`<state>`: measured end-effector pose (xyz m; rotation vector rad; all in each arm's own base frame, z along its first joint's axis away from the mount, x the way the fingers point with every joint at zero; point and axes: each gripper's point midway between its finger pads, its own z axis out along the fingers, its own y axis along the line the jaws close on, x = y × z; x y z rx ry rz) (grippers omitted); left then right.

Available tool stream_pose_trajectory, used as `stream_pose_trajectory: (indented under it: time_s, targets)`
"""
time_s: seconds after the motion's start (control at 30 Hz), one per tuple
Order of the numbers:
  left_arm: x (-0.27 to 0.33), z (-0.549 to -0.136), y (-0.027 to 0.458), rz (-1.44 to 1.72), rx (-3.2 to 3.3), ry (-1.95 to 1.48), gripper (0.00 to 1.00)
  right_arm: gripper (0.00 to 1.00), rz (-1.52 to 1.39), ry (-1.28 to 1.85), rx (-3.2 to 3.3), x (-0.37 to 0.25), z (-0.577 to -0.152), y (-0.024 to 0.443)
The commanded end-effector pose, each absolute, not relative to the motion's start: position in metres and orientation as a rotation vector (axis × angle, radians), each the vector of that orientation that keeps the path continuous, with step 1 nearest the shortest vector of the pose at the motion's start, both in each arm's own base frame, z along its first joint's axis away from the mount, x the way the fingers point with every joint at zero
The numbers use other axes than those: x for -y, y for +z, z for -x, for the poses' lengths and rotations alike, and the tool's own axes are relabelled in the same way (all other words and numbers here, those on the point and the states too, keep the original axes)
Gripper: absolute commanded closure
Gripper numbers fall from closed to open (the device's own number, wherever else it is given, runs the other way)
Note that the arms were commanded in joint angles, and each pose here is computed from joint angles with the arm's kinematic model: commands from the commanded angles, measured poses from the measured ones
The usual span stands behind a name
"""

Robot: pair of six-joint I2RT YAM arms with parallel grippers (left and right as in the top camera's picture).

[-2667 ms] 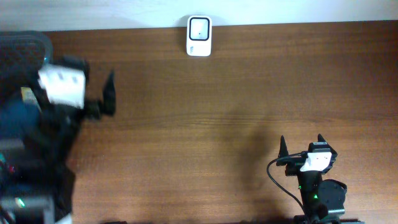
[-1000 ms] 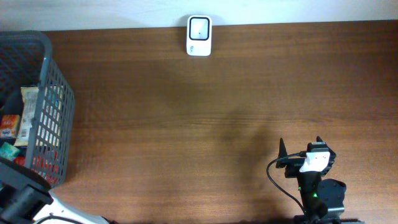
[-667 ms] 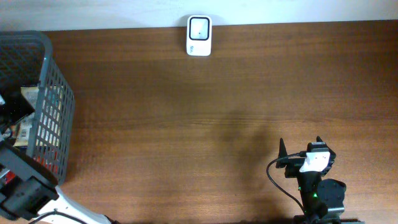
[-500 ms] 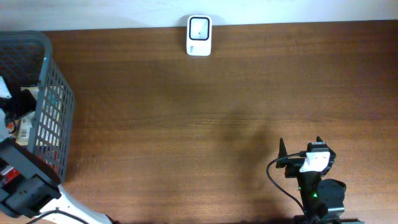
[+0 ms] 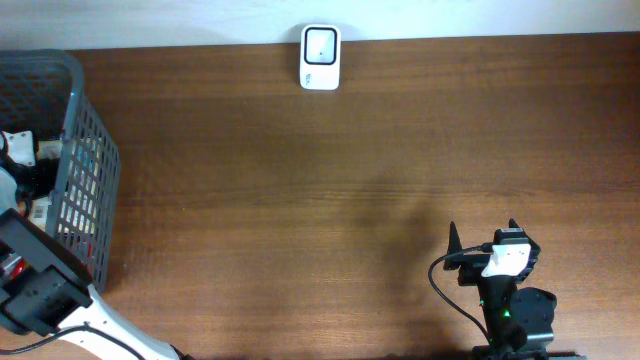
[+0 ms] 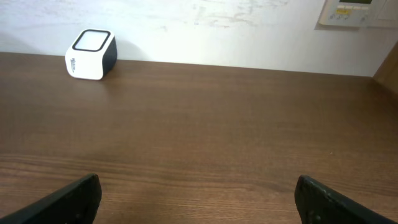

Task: Scan the item barcode
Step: 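Move the left gripper over the grey basket and reach down, then grasp the white-and-blue snack bag with the left gripper and lift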

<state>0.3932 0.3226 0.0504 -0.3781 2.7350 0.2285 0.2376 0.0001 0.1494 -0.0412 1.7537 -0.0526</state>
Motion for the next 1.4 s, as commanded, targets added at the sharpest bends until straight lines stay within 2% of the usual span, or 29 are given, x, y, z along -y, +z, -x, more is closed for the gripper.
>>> stream_pose_trajectory:
  time_s: [0.0,0.17,0.2,0.27,0.3,0.4,0.57,0.63,0.67,0.7,0.77,0.87,0.97,1.07,1.37]
  targets:
    - [-0.315,-0.388,0.022,0.326,-2.796,0.166,0.29,0.01,0.041,-0.049,-1.768,-0.001,-0.237,0.146]
    - [-0.309,-0.391,0.012,0.316,-2.799,0.109,0.48,0.02,0.041,-0.049,-1.768,-0.001,-0.237,0.146]
    - [-0.309,-0.390,0.011,0.317,-2.801,0.107,0.48,0.01,0.041,-0.049,-1.768,-0.001,-0.237,0.146]
    - [-0.308,-0.390,0.006,0.320,-2.810,0.098,0.44,0.01,0.041,-0.049,-1.768,-0.001,-0.237,0.146]
    - [-0.308,-0.389,0.003,0.321,-2.816,0.092,0.36,0.01,0.041,-0.049,-1.768,-0.001,-0.237,0.146]
    - [-0.304,-0.385,-0.013,0.328,-2.849,0.062,0.23,0.01,0.041,-0.049,-1.768,-0.001,-0.237,0.146]
    - [-0.296,-0.382,-0.034,0.332,-2.875,-0.008,0.23,0.01,0.041,-0.049,-1.768,-0.001,-0.237,0.146]
    - [-0.294,-0.380,-0.042,0.335,-2.889,-0.023,0.32,0.02,0.041,-0.049,-1.768,-0.001,-0.237,0.146]
    - [-0.294,-0.380,-0.044,0.336,-2.893,-0.027,0.43,0.01,0.041,-0.049,-1.768,-0.001,-0.237,0.146]
    - [-0.293,-0.378,-0.048,0.338,-2.901,-0.034,0.73,0.01,0.041,-0.049,-1.768,-0.001,-0.237,0.146]
    - [-0.293,-0.379,-0.048,0.338,-2.900,-0.033,1.00,0.01,0.041,-0.049,-1.768,-0.001,-0.237,0.146]
    - [-0.300,-0.381,-0.043,0.339,-2.891,0.001,1.00,0.02,0.041,-0.049,-1.768,-0.001,-0.237,0.146]
    - [-0.312,-0.388,-0.022,0.343,-2.860,0.053,1.00,0.02,0.041,-0.049,-1.768,-0.001,-0.237,0.146]
    - [-0.328,-0.402,0.019,0.401,-2.772,0.115,1.00,0.01,0.041,-0.049,-1.768,-0.001,-0.237,0.146]
    - [-0.352,-0.421,0.194,0.394,-2.437,0.388,1.00,0.01,0.041,-0.049,-1.768,-0.001,-0.237,0.146]
